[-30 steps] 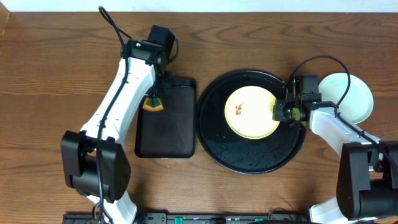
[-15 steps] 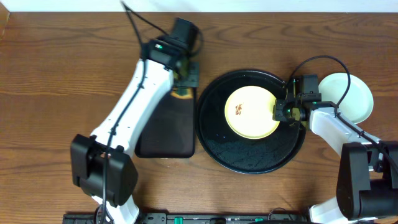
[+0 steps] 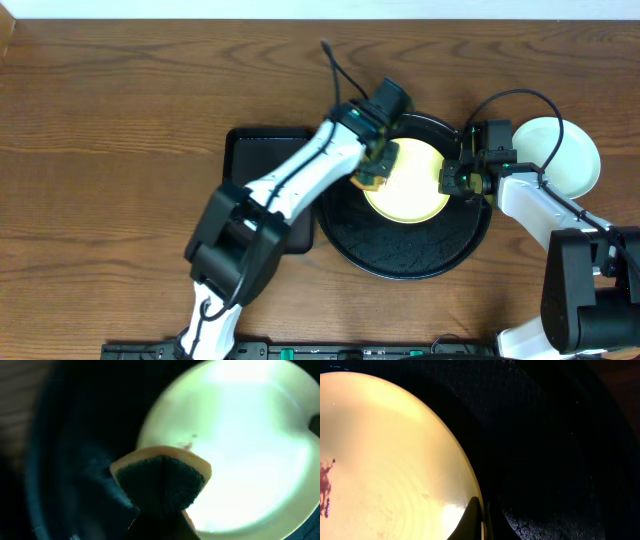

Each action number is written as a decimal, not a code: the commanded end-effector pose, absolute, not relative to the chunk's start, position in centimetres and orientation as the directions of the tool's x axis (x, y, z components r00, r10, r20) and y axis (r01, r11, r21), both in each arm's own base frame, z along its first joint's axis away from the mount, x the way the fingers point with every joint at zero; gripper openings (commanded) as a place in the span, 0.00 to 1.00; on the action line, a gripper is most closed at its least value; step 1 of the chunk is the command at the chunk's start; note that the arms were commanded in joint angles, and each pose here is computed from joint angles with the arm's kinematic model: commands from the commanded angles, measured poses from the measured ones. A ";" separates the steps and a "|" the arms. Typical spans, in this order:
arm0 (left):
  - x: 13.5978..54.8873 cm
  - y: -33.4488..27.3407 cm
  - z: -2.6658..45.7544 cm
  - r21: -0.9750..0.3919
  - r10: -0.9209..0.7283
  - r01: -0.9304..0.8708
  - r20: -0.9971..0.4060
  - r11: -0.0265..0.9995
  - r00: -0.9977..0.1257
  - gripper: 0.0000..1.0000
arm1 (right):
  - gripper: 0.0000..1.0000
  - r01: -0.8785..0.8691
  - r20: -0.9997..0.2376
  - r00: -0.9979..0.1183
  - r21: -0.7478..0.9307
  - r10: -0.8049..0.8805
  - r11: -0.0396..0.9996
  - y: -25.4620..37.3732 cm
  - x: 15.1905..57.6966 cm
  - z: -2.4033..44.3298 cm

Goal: Clean dirty plates on tray and stack at the side
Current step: 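Scrub the yellow plate with the sponge in left gripper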

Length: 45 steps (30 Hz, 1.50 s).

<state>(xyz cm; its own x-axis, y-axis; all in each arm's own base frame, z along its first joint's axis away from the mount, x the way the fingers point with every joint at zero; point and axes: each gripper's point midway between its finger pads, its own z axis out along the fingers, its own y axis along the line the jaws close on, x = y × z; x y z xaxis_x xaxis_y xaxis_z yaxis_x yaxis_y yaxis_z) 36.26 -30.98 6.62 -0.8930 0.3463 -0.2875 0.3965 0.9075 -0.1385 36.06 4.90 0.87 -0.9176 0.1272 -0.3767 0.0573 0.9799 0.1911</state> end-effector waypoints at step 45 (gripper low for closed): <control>37.1 -32.3 -1.7 0.016 0.393 0.410 -0.317 0.912 -0.863 0.08 | 0.01 0.059 -0.368 -0.921 0.184 0.124 0.981 4.9 35.9 0.4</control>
